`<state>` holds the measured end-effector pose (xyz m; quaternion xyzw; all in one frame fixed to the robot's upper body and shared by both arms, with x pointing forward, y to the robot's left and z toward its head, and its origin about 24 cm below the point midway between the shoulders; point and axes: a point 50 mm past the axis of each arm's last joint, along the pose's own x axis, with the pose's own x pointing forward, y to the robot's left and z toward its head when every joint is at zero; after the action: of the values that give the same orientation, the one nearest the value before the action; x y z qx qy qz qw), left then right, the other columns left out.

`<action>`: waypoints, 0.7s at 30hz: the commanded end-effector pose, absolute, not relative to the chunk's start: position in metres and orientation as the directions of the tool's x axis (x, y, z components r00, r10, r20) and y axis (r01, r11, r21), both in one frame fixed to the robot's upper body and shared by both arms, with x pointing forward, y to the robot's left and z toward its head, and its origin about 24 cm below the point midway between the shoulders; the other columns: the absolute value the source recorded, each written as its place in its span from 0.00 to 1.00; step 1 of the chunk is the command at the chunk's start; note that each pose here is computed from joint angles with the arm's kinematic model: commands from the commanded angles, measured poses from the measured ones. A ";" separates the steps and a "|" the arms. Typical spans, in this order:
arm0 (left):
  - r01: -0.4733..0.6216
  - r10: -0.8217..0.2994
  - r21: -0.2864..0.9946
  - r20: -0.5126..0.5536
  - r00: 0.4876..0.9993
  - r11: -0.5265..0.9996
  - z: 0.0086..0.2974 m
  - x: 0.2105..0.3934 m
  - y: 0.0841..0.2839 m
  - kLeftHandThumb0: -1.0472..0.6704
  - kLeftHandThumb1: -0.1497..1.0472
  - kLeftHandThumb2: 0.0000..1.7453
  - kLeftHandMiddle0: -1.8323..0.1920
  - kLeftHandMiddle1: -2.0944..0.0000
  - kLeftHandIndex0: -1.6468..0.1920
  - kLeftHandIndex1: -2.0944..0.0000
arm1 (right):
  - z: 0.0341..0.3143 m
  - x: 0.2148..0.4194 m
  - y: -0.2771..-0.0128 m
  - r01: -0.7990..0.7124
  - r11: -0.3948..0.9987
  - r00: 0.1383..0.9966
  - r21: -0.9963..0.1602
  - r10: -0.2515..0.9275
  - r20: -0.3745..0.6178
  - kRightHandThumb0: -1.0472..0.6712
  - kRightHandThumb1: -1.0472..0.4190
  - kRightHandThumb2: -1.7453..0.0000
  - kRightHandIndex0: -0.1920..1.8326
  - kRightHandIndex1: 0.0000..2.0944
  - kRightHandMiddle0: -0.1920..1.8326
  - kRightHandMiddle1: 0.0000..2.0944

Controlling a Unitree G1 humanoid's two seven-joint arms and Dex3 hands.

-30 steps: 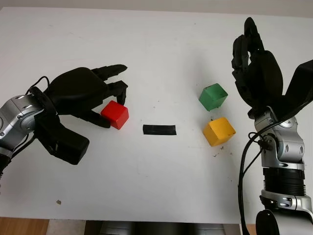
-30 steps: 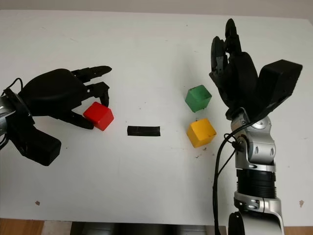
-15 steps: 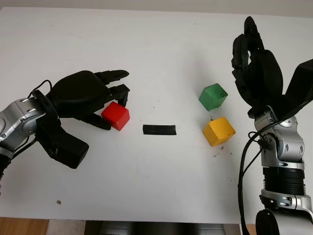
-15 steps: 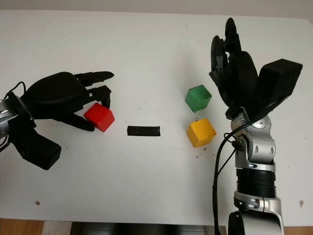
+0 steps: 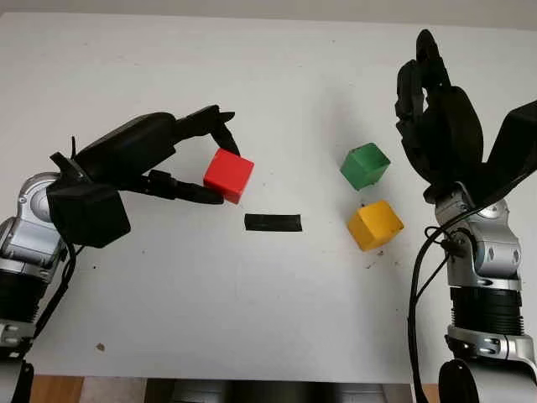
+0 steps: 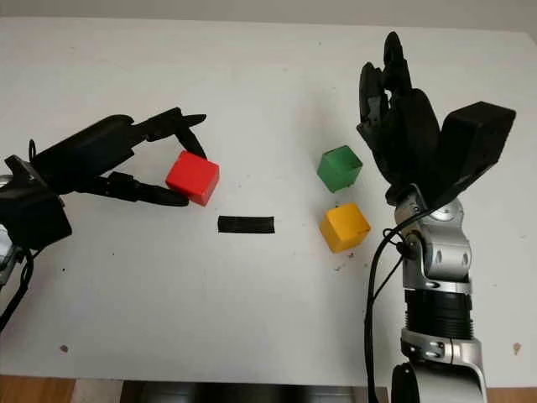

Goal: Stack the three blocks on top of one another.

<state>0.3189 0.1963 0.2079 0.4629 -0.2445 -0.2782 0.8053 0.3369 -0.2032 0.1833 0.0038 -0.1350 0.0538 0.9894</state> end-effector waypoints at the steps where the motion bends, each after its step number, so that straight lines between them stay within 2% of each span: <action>1: 0.214 -0.681 0.882 0.150 0.716 0.419 0.214 0.316 0.194 0.36 1.00 0.09 0.80 0.97 0.83 0.23 | 0.184 0.334 -0.203 -0.105 0.994 0.956 -0.015 0.105 0.275 0.19 0.00 0.65 0.00 0.00 0.00 0.00; 5: 0.242 -0.700 0.890 0.113 0.705 0.388 0.218 0.318 0.186 0.36 1.00 0.08 0.80 0.97 0.83 0.19 | 0.184 0.334 -0.202 -0.108 0.994 0.955 -0.012 0.107 0.276 0.19 0.00 0.65 0.00 0.00 0.00 0.00; 9: 0.288 -0.704 0.867 0.098 0.703 0.408 0.215 0.321 0.176 0.37 1.00 0.05 0.79 0.97 0.78 0.23 | 0.184 0.332 -0.200 -0.105 0.994 0.955 -0.015 0.105 0.277 0.19 0.00 0.65 0.00 0.00 0.00 0.00; 12: 0.326 -0.689 0.828 0.097 0.718 0.456 0.200 0.320 0.167 0.37 1.00 0.05 0.80 0.97 0.79 0.19 | 0.183 0.331 -0.201 -0.098 0.995 0.957 -0.021 0.100 0.273 0.19 0.00 0.65 0.00 0.00 0.00 0.00; 17: 0.330 -0.650 0.793 0.106 0.753 0.512 0.174 0.317 0.156 0.36 1.00 0.07 0.83 0.98 0.82 0.18 | 0.183 0.331 -0.201 -0.100 0.995 0.957 -0.028 0.104 0.270 0.19 0.00 0.66 0.00 0.00 0.00 0.00; 21: 0.245 -0.587 0.817 0.136 0.798 0.522 0.153 0.310 0.145 0.36 1.00 0.10 0.85 0.98 0.86 0.10 | 0.183 0.332 -0.201 -0.097 0.995 0.957 -0.024 0.100 0.273 0.19 0.00 0.66 0.00 0.00 0.00 0.00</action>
<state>0.3150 0.1503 0.1560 0.4203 -0.1904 -0.2522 0.8506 0.3337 -0.2008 0.1821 -0.0024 -0.1345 0.0506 0.9896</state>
